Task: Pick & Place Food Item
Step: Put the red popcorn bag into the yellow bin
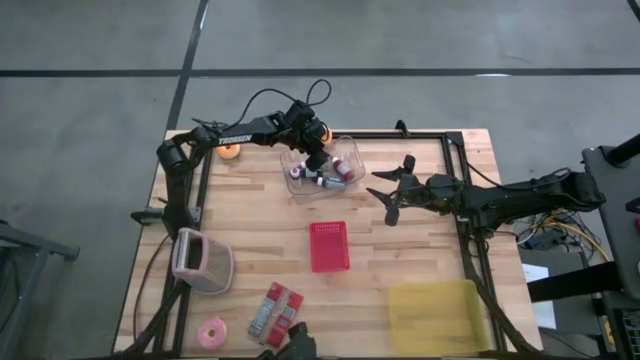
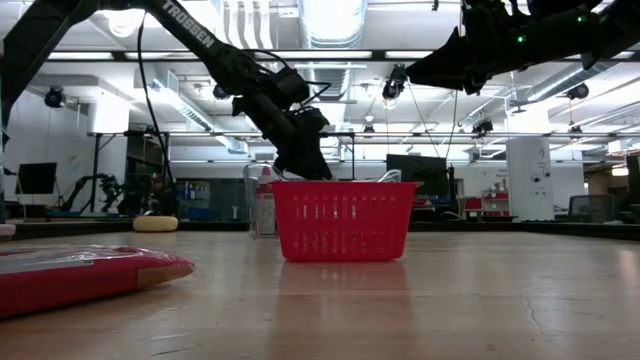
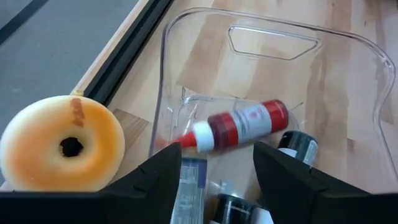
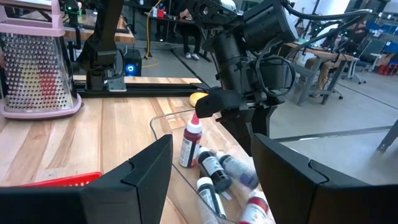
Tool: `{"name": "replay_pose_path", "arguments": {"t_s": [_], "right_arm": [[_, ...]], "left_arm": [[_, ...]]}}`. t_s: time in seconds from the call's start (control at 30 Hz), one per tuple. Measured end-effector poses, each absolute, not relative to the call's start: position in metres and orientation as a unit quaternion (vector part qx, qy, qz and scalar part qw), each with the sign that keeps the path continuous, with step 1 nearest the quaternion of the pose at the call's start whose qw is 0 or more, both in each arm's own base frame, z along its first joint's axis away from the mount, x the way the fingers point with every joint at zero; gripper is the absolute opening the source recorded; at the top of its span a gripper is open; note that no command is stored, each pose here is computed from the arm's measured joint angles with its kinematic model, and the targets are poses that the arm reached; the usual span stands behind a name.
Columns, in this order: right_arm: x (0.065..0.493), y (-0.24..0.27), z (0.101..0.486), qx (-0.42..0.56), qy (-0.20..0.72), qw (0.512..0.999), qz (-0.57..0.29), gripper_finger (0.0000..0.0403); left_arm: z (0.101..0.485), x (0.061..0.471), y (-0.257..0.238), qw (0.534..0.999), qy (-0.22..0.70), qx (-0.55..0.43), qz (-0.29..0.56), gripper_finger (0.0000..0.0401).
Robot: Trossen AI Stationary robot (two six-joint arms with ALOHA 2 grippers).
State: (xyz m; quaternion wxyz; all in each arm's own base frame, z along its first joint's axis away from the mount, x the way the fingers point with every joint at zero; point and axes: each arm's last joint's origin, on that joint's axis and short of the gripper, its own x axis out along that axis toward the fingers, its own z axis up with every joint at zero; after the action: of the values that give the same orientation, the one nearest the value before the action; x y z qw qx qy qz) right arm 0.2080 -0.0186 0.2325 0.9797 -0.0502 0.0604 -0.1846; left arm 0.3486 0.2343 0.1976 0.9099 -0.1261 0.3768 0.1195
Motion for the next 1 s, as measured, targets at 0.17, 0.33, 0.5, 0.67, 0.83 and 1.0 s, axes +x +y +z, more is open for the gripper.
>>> {"name": "replay_pose_path", "arguments": {"t_s": [0.17,0.33,0.5,0.67,0.83,1.0], "right_arm": [[0.208,-0.019,0.232,-0.050,0.060,0.980,-0.185,0.0215],[0.208,-0.019,0.232,-0.050,0.060,0.980,-0.185,0.0215],[0.208,-0.019,0.232,-0.050,0.060,0.980,-0.185,0.0215],[0.208,-0.019,0.232,-0.050,0.060,0.980,-0.185,0.0215],[0.208,-0.019,0.232,-0.051,0.061,0.980,-0.185,0.0215],[0.208,-0.019,0.232,-0.051,0.061,0.980,-0.185,0.0215]], "left_arm": [[0.198,0.349,0.234,0.910,0.377,-0.126,0.121,0.0203],[0.199,0.349,0.234,0.913,0.375,-0.120,0.110,0.0204],[0.228,0.351,0.229,0.939,0.327,-0.100,0.042,0.0204],[0.260,0.350,0.209,0.953,0.294,-0.076,0.015,0.0204],[0.282,0.347,0.169,0.957,0.285,-0.046,0.004,0.0204],[0.291,0.338,0.111,0.953,0.302,0.007,0.028,0.0203]]}}
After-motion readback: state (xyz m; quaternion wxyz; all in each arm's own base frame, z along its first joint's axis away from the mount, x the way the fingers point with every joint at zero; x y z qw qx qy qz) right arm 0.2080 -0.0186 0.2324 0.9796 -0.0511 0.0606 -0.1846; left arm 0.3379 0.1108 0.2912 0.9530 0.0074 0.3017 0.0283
